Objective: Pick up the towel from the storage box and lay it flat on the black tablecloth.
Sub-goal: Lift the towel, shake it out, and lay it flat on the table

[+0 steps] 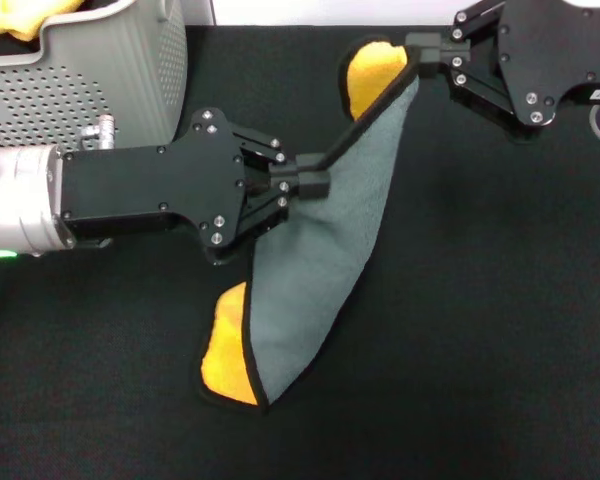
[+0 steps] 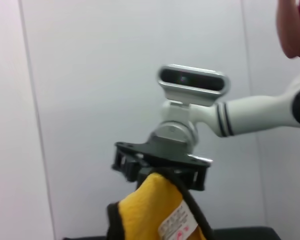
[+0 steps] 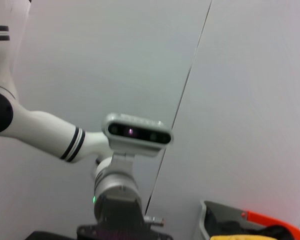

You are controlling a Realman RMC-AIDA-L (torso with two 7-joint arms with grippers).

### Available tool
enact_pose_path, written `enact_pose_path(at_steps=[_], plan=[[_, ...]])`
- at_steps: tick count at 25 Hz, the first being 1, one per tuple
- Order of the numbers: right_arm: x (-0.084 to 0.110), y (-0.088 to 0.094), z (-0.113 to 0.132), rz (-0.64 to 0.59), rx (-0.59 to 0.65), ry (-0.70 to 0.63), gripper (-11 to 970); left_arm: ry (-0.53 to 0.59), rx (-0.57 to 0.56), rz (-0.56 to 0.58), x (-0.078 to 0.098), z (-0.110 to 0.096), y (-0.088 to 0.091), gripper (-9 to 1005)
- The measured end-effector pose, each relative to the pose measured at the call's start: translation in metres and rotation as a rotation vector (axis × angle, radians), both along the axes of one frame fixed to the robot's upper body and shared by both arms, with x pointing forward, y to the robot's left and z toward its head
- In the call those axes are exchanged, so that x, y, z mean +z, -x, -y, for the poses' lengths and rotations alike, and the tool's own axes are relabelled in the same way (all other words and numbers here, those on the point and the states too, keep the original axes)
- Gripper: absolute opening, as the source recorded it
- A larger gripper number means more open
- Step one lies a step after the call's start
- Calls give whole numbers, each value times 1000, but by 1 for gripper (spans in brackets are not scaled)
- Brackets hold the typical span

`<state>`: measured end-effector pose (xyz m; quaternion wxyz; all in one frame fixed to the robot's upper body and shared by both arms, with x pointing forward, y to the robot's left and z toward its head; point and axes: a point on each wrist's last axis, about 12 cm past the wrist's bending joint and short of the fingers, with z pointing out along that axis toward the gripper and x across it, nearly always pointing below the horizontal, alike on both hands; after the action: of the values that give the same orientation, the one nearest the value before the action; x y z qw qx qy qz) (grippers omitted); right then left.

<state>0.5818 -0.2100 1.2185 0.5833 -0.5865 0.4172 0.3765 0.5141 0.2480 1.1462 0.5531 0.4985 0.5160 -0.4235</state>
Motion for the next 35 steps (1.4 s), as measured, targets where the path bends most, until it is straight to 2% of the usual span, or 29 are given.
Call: enact_pose_path(at_steps=[6, 12, 21, 26, 35], plan=[[4, -1, -2, 11, 3, -18, 1, 58, 58, -20, -19, 4, -2, 57], [10, -1, -1, 27, -4, -52, 1, 80, 68, -18, -30, 8, 0, 59], [16, -5, -8, 40, 5, -54, 0, 126, 42, -46, -33, 17, 3, 64], [24, -6, -9, 65, 8, -77, 1, 125, 20, -57, -36, 23, 5, 161], [37, -2, -5, 123, -10, -117, 1, 130, 19, -73, -40, 25, 6, 167]])
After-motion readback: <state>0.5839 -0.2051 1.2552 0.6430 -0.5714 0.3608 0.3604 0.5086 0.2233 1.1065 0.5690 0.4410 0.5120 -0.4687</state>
